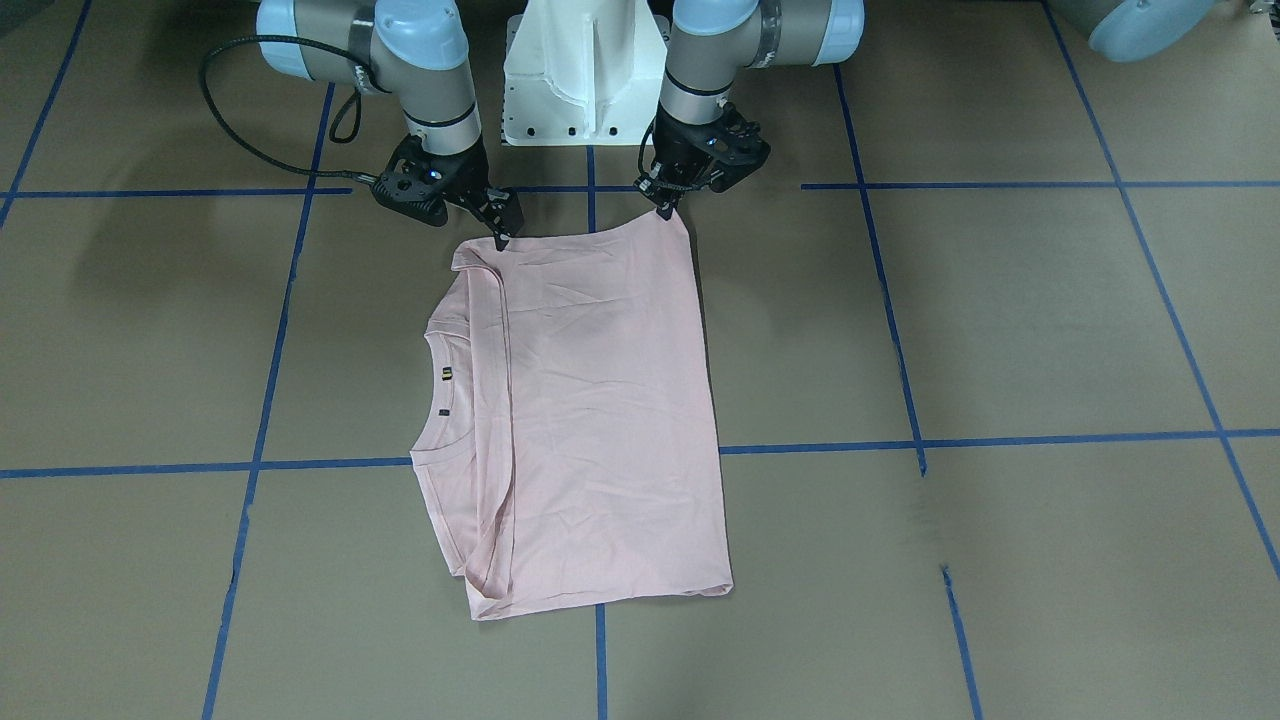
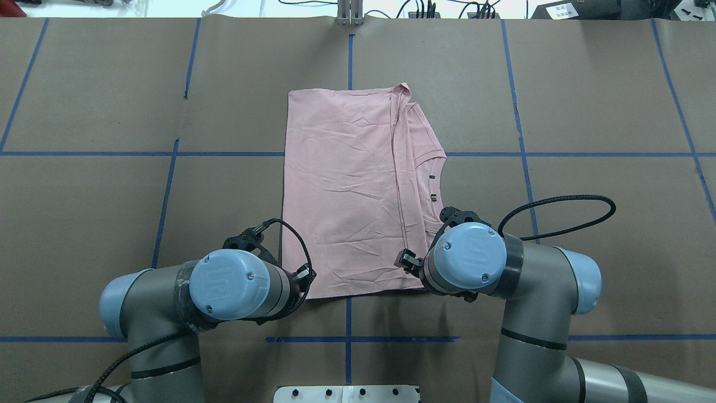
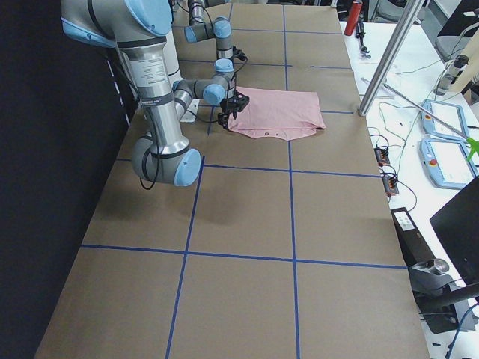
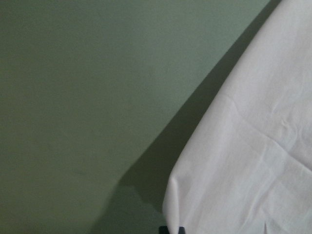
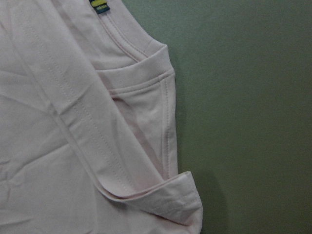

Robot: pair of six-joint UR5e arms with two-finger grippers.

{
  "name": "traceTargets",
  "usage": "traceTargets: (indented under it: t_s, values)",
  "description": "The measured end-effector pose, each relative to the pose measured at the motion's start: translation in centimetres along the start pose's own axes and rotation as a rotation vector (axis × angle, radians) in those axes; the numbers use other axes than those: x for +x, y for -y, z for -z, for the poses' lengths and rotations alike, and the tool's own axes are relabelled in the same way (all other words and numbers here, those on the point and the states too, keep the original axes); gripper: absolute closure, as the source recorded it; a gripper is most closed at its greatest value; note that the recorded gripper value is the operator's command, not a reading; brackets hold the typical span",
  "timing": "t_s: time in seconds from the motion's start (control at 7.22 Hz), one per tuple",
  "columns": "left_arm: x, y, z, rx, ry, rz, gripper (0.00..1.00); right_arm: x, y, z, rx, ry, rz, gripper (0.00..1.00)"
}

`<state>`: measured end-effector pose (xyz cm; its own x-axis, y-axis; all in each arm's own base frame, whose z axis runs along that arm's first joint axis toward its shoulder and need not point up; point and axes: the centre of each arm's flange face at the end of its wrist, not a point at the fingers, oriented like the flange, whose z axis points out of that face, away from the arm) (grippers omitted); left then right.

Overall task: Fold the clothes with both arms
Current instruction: 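Move the right gripper to the shirt's near edge beside the left gripper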

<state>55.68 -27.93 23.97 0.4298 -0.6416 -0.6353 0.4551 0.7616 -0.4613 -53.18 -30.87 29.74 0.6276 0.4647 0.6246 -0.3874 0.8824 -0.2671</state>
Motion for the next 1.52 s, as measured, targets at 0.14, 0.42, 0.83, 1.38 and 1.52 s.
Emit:
traceTargets:
  t_s: [0.14,0.42,0.83,1.38,1.52]
  values:
    - [-0.1,0.0,0.0,0.0,0.001,0.0,1.0,-0.5,0.2,-0.8,0.0,0.007,0.001,0.0]
    - [0.0,0.0,0.0,0.0,0.0,0.0,1.0,-1.3,0.8,-2.3,-0.004,0.05,0.001,0.0]
    - [0.1,-0.1,0.1,-0.001,-0.002,0.0,1.0,-1.5,1.3,-2.7,-0.008,0.065,-0.003,0.0]
    - [0.1,-0.1,0.1,-0.001,-0.003,-0.001,1.0,-1.6,1.4,-2.2,-0.01,0.067,-0.012,0.01]
    - [0.1,-0.2,0.1,-0.001,-0.003,-0.001,1.0,-1.5,1.5,-2.2,-0.009,0.064,-0.013,0.24]
